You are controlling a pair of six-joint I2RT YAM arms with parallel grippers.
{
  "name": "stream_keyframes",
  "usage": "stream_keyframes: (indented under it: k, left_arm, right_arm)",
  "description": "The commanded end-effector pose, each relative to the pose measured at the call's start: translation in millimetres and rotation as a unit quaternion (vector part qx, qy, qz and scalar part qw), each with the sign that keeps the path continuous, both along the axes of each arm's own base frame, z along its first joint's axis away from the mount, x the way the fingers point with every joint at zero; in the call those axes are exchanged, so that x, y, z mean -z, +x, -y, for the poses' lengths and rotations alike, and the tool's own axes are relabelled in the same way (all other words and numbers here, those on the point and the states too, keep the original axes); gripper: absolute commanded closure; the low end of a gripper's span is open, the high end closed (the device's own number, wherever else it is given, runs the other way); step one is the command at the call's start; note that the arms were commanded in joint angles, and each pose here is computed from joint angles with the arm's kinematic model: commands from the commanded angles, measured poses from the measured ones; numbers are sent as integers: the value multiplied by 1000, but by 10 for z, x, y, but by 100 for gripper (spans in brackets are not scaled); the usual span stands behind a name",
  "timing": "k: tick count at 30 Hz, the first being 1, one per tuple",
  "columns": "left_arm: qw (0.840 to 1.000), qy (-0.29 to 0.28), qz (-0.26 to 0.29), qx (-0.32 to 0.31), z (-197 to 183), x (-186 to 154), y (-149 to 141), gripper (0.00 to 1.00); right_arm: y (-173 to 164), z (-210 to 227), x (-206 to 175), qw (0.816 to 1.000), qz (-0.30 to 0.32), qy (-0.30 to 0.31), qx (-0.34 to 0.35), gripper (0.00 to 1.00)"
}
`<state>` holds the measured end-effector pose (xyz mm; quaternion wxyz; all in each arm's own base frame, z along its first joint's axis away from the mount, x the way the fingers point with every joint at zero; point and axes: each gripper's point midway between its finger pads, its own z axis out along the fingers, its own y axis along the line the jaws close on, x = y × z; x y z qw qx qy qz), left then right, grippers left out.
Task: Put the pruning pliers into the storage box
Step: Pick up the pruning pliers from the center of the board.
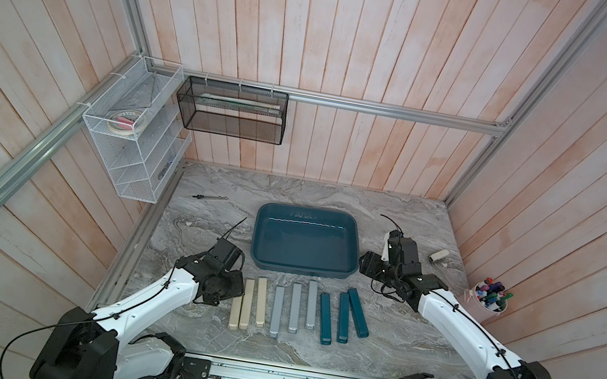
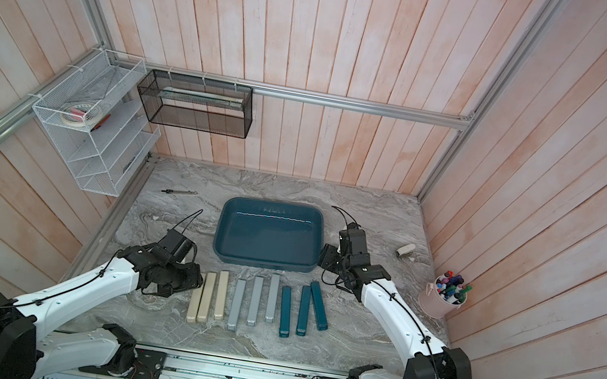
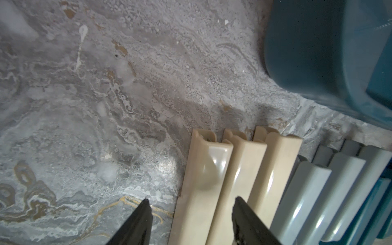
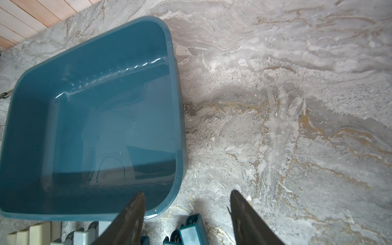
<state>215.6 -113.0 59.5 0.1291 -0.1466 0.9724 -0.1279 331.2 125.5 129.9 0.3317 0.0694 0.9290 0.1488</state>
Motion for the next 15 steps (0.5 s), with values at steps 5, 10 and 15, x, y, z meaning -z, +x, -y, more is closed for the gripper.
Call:
stream_keyframes:
  k: [5,10,15]
  left_arm:
    - [1000,23,-4,2,-46,97,30,36]
    - [999,34,-7,3,-66,123,53,36]
    - [999,38,-12,6,-62,159,55,36]
  right_arm:
    - [-10,-40,98,1000,-10,6,-1,35]
    - [-13,-35,112,1000,-11,6,1,35]
    - [-29,-18,137,1000,-12,6,3,35]
